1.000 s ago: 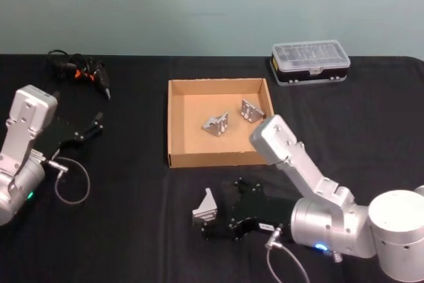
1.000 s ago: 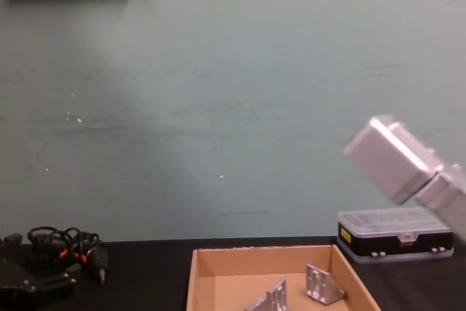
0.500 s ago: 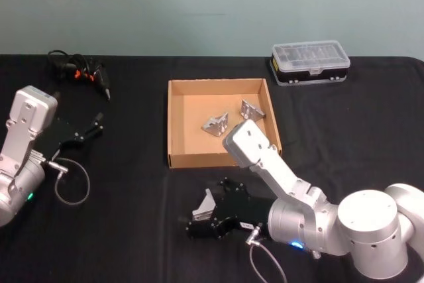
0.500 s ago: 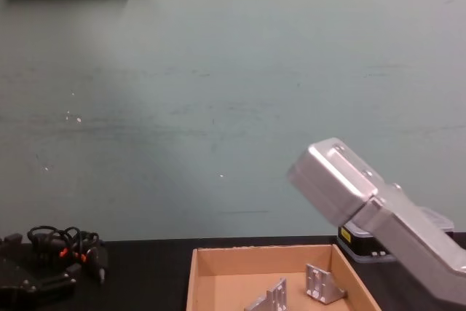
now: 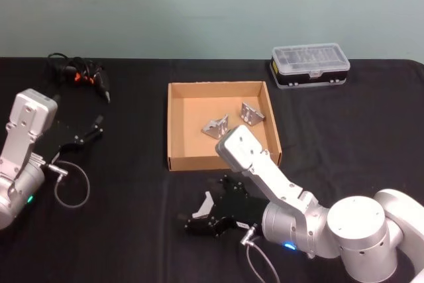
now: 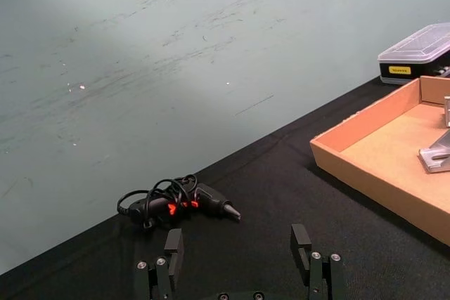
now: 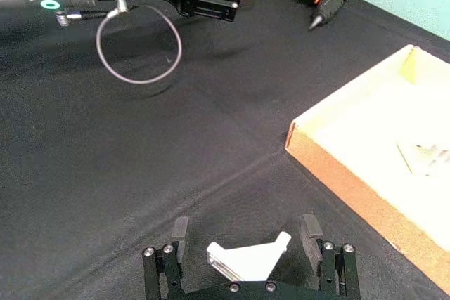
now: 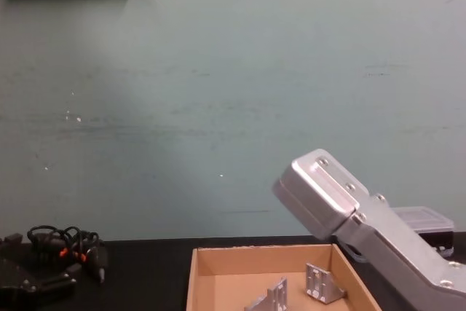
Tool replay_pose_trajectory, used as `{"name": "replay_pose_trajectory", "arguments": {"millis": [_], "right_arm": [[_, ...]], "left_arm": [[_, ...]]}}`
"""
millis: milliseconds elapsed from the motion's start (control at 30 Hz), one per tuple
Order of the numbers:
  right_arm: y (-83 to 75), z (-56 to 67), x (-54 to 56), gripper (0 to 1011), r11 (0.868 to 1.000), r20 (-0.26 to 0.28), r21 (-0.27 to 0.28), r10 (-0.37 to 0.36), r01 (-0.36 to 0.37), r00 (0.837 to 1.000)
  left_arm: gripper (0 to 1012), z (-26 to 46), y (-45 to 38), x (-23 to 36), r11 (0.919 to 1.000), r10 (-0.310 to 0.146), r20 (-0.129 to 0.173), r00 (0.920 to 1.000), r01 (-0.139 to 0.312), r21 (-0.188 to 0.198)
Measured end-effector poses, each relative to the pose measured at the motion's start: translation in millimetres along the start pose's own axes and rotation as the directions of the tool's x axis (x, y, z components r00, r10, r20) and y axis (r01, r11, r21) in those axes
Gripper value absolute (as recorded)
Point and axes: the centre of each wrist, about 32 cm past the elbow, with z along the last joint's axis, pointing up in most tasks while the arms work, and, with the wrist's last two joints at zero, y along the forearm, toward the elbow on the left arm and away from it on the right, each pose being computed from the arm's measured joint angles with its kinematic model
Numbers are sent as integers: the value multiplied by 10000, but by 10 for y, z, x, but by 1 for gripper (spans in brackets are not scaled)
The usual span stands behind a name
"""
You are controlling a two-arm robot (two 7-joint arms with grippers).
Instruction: Use one hand to pick up the angle iron from the table and place it into the box.
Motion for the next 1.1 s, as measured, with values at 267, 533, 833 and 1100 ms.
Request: {"name": "replay_pose_trajectory", "arguments": {"millis": [267,533,833,1100], "right_arm": [[35,-52,9,1003,9998,-35,-176,-98,98,9999],[72,-79,19,1003,9995,-81,-318,-65,63,9999],[87,-90,23,1003,9992,-110,-388,-32,28,9999],[83,-88,23,876,9993,-103,-381,-31,27,9999]], "left_arm": [[1000,0,0,0,10000,-1,0,10000,1,0],[1000,0,0,0,10000,0,0,10000,0,-1],[1000,0,0,0,10000,-1,0,10000,1,-1],[1000,0,0,0,10000,0,1,10000,0,-1]]}}
